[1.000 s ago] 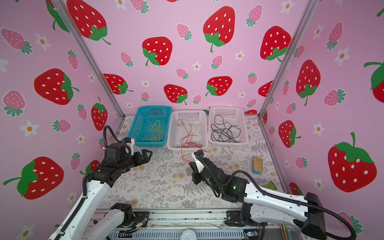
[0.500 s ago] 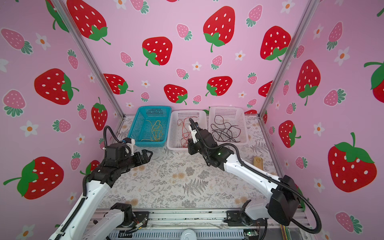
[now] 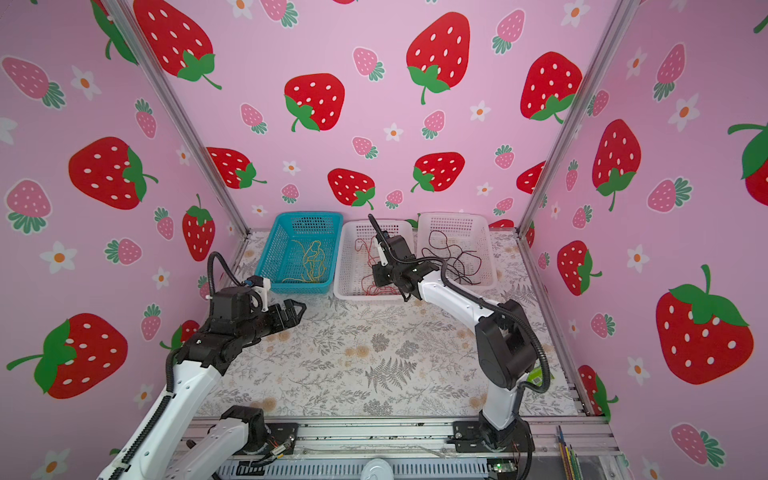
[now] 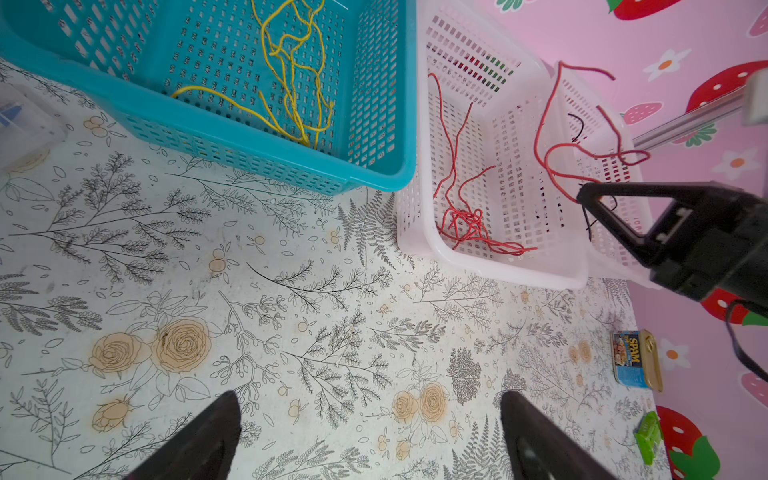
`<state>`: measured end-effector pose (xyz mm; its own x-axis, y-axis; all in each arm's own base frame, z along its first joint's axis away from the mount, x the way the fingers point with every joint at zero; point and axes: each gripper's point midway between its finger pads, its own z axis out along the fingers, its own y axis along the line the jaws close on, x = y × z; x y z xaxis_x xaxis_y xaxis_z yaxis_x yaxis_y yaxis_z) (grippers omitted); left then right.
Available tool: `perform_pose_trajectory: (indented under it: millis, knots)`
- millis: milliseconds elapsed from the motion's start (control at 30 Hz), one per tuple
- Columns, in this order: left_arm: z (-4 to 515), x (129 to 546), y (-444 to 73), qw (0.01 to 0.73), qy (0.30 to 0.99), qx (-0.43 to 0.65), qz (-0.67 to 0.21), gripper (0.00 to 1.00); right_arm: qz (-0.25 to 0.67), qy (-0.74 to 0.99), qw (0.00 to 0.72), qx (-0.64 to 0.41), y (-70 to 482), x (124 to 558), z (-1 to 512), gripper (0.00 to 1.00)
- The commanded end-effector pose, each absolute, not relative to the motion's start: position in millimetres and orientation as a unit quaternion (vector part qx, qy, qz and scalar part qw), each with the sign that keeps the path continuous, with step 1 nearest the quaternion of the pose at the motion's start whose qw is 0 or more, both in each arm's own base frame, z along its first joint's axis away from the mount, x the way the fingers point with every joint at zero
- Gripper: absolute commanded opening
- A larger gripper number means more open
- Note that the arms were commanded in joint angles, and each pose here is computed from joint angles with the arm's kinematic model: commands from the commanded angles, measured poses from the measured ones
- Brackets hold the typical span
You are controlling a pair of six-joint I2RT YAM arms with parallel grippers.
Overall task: Untangle the cables
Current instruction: 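Lower the red wire into the white basket and open the right gripper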
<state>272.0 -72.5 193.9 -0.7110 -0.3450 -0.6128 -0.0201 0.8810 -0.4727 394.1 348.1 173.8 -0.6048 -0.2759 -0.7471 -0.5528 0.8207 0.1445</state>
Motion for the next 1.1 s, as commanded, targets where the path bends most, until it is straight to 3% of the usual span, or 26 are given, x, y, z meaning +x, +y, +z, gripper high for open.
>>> perform_pose_trajectory:
  millis: [0,667,1067]
  knots:
    - [193,273,-72,0.365,0.898,-0.104,-0.222,0.99,0.168,0.886,0.353,-0.249,344,400,160,0.0]
    - [188,274,-73,0.352,0.903,-0.105,-0.223,0.99,0.156,0.903,0.296,-0.269,357,410,125,0.02]
    - [186,274,-74,0.348,0.904,-0.106,-0.224,0.99,0.165,0.9,0.294,-0.278,360,408,129,0.13]
